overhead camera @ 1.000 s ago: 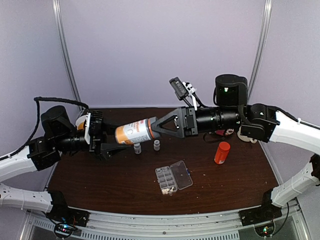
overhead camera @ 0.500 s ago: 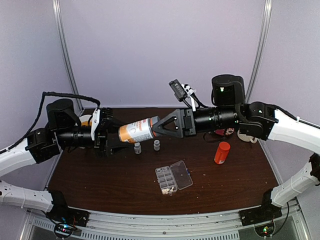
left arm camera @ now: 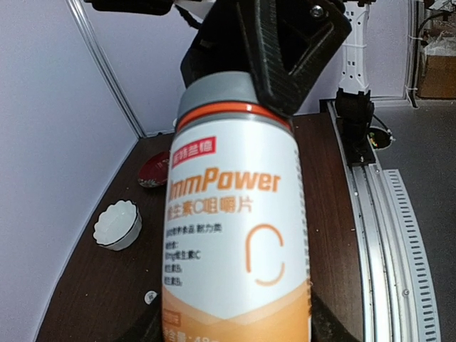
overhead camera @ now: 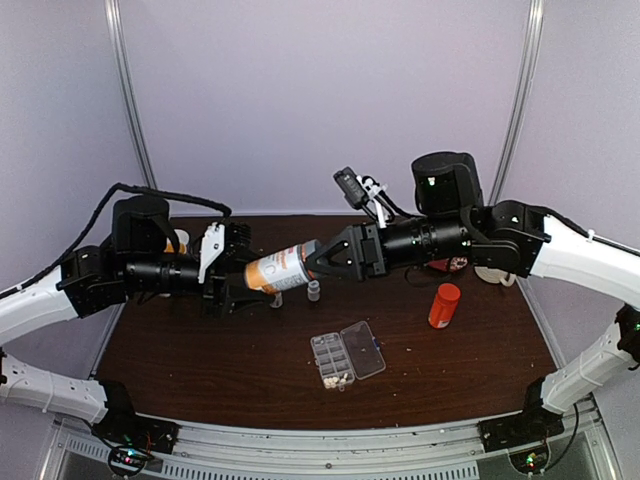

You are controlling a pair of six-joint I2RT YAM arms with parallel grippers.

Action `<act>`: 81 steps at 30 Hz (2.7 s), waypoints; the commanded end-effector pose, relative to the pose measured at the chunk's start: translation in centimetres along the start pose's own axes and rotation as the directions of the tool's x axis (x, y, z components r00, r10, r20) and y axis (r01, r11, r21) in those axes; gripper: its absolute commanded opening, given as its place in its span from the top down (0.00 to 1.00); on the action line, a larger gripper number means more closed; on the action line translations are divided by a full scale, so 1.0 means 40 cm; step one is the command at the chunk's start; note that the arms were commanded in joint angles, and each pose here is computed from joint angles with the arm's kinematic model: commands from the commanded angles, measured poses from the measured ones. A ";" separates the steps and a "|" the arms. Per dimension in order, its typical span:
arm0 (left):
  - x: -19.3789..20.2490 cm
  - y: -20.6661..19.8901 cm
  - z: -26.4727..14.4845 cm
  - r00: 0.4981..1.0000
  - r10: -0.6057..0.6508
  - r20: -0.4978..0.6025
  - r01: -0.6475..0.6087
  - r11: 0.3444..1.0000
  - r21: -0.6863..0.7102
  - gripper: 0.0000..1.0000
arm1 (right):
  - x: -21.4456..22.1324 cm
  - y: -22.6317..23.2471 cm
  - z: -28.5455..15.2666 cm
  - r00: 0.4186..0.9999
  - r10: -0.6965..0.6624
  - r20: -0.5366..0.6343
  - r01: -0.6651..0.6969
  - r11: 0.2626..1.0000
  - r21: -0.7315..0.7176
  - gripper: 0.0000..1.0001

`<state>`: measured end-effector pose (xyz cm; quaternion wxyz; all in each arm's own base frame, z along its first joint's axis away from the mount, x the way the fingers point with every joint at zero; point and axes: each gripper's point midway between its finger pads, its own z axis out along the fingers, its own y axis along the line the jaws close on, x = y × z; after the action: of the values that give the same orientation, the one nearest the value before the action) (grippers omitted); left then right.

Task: Sort the pills into containers
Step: Unscrew the lid of the pill bottle.

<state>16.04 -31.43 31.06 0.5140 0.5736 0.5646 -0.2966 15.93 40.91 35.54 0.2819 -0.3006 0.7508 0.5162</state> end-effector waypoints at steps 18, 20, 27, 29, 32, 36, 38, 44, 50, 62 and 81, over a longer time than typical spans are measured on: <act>-0.135 -0.139 -0.012 0.971 -0.172 0.166 0.086 0.898 0.432 1.00 | 0.024 0.120 -0.138 0.485 -0.862 0.148 0.873 0.487 -0.028 0.73; -0.140 -0.147 -0.020 0.970 -0.170 0.175 0.076 0.891 0.448 1.00 | 0.026 0.108 -0.146 0.376 -0.913 0.161 0.922 0.385 0.028 0.74; -0.138 -0.160 -0.030 0.969 -0.167 0.181 0.064 0.881 0.469 1.00 | -0.004 0.069 -0.177 0.157 -0.983 0.094 0.963 0.174 0.207 0.75; -0.137 -0.164 -0.034 0.969 -0.163 0.186 0.058 0.881 0.470 1.00 | -0.005 0.063 -0.193 0.127 -0.988 0.085 0.959 0.144 0.243 0.75; -0.135 -0.171 -0.040 0.967 -0.161 0.197 0.049 0.876 0.480 1.00 | -0.007 0.072 -0.221 0.077 -0.992 0.102 0.953 0.104 0.285 0.74; -0.132 -0.175 -0.043 0.966 -0.152 0.211 0.034 0.878 0.477 1.00 | -0.011 0.075 -0.245 0.018 -0.997 0.081 0.949 0.043 0.313 0.73; -0.137 -0.181 -0.049 0.962 -0.150 0.230 0.019 0.871 0.490 1.00 | -0.005 0.082 -0.253 -0.029 -0.996 0.085 0.947 0.000 0.320 0.72; -0.143 -0.195 -0.050 0.959 -0.172 0.226 0.024 0.842 0.539 1.00 | -0.009 0.099 -0.261 -0.120 -0.989 0.085 0.938 -0.085 0.335 0.72; -0.134 -0.197 -0.042 0.961 -0.190 0.203 0.048 0.831 0.554 1.00 | -0.004 0.109 -0.260 -0.216 -0.974 0.071 0.928 -0.182 0.326 0.73; -0.110 -0.178 -0.040 0.962 -0.145 0.233 0.022 0.888 0.459 1.00 | -0.019 0.088 -0.261 0.063 -0.997 0.039 0.965 0.071 0.251 0.71; 0.032 -0.067 0.018 0.980 -0.103 0.173 0.087 0.991 0.100 1.00 | 0.179 -0.402 -0.248 0.944 -0.282 -0.169 0.323 0.695 0.642 0.80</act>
<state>12.60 -32.06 27.75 0.4663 0.5599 0.5455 -0.4141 19.62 28.57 27.82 0.5086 -0.4359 0.7212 0.1768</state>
